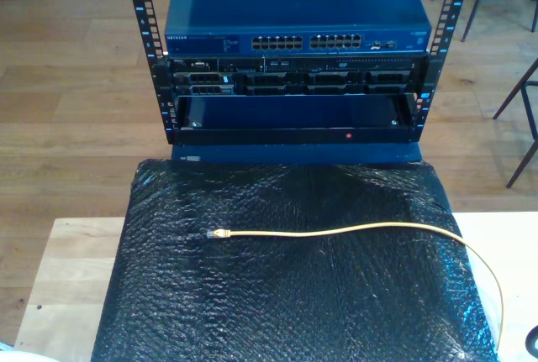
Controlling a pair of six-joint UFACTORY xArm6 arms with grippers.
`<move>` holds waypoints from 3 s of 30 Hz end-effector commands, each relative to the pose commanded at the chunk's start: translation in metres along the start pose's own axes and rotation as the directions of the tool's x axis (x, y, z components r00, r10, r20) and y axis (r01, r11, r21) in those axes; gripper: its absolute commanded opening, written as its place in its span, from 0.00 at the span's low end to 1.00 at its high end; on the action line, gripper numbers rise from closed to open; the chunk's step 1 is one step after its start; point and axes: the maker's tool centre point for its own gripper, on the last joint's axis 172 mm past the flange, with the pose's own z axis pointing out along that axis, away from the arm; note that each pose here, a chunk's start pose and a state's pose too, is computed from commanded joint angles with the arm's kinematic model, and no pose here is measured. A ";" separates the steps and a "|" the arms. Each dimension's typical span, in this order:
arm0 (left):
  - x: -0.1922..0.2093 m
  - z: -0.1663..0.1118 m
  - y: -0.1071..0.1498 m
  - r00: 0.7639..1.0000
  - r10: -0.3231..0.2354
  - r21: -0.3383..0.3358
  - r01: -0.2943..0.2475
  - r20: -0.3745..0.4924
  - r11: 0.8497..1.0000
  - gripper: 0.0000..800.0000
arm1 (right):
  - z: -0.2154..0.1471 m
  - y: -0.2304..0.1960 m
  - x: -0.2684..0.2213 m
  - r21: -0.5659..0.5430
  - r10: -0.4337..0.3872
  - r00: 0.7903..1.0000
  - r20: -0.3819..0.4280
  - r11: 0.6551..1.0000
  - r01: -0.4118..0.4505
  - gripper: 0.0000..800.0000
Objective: Grab the cable and plug it in
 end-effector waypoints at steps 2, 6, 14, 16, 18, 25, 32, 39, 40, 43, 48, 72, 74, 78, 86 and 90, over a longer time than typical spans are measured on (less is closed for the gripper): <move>0.000 0.000 0.000 1.000 0.001 -0.001 -0.001 0.000 1.000 1.00 | 0.000 0.000 0.000 0.000 0.000 1.000 -0.002 1.000 0.000 1.00; 0.000 0.000 0.000 1.000 0.000 0.000 0.000 0.000 1.000 1.00 | 0.000 0.000 0.000 0.000 0.000 1.000 0.000 1.000 0.000 1.00; 0.000 0.000 0.000 1.000 0.000 0.000 0.000 0.000 1.000 1.00 | 0.000 0.000 0.000 0.000 0.000 1.000 -0.002 1.000 0.000 1.00; 0.000 0.000 0.000 1.000 0.000 0.000 0.000 0.000 1.000 1.00 | 0.000 0.000 0.000 0.000 0.000 1.000 -0.002 1.000 0.000 1.00; 0.000 0.000 0.000 1.000 0.000 0.000 0.000 0.000 1.000 1.00 | 0.000 0.000 0.000 0.000 0.000 1.000 -0.002 1.000 0.000 1.00; 0.000 0.000 0.000 1.000 0.000 0.000 0.000 0.000 1.000 1.00 | 0.000 0.000 0.000 0.000 0.000 1.000 -0.002 1.000 0.000 1.00; 0.000 0.000 0.000 1.000 0.000 0.000 0.000 0.000 1.000 1.00 | 0.000 0.000 0.000 0.000 0.000 1.000 0.000 1.000 0.000 1.00; 0.000 0.000 0.000 1.000 0.001 -0.001 -0.001 0.000 1.000 1.00 | 0.000 0.000 0.000 0.000 0.000 1.000 -0.002 1.000 0.000 1.00; 0.000 0.000 0.000 1.000 0.000 0.000 0.000 0.000 1.000 1.00 | 0.000 0.000 0.000 0.000 0.000 1.000 -0.002 1.000 0.000 1.00; 0.000 0.000 0.000 1.000 0.000 0.000 0.000 0.000 1.000 1.00 | 0.000 0.000 0.001 0.000 0.000 1.000 -0.003 1.000 0.000 1.00; 0.000 0.000 0.000 1.000 0.000 0.000 0.000 0.000 1.000 1.00 | 0.000 0.000 0.000 -0.001 0.002 1.000 0.000 1.000 -0.002 1.00; 0.000 0.000 0.000 1.000 -0.004 0.002 0.004 -0.001 1.000 1.00 | 0.000 0.000 0.000 0.000 0.011 1.000 -0.002 1.000 -0.011 1.00; 0.001 0.000 0.000 1.000 -0.004 0.002 0.004 -0.003 1.000 1.00 | -0.001 0.000 -0.001 -0.001 0.021 1.000 0.002 1.000 -0.021 1.00; 0.001 0.000 -0.001 1.000 -0.002 0.001 0.002 -0.004 1.000 1.00 | -0.005 0.000 -0.003 0.000 0.059 0.998 0.002 0.998 -0.059 1.00; 0.002 0.000 0.000 1.000 0.001 -0.003 -0.001 -0.007 1.000 1.00 | -0.016 -0.002 -0.001 0.006 0.077 0.997 -0.021 0.997 -0.077 1.00; -0.003 -0.011 0.001 1.000 0.004 -0.009 -0.004 0.011 1.000 1.00 | -0.031 -0.003 0.002 0.011 0.123 0.992 -0.037 0.992 -0.123 1.00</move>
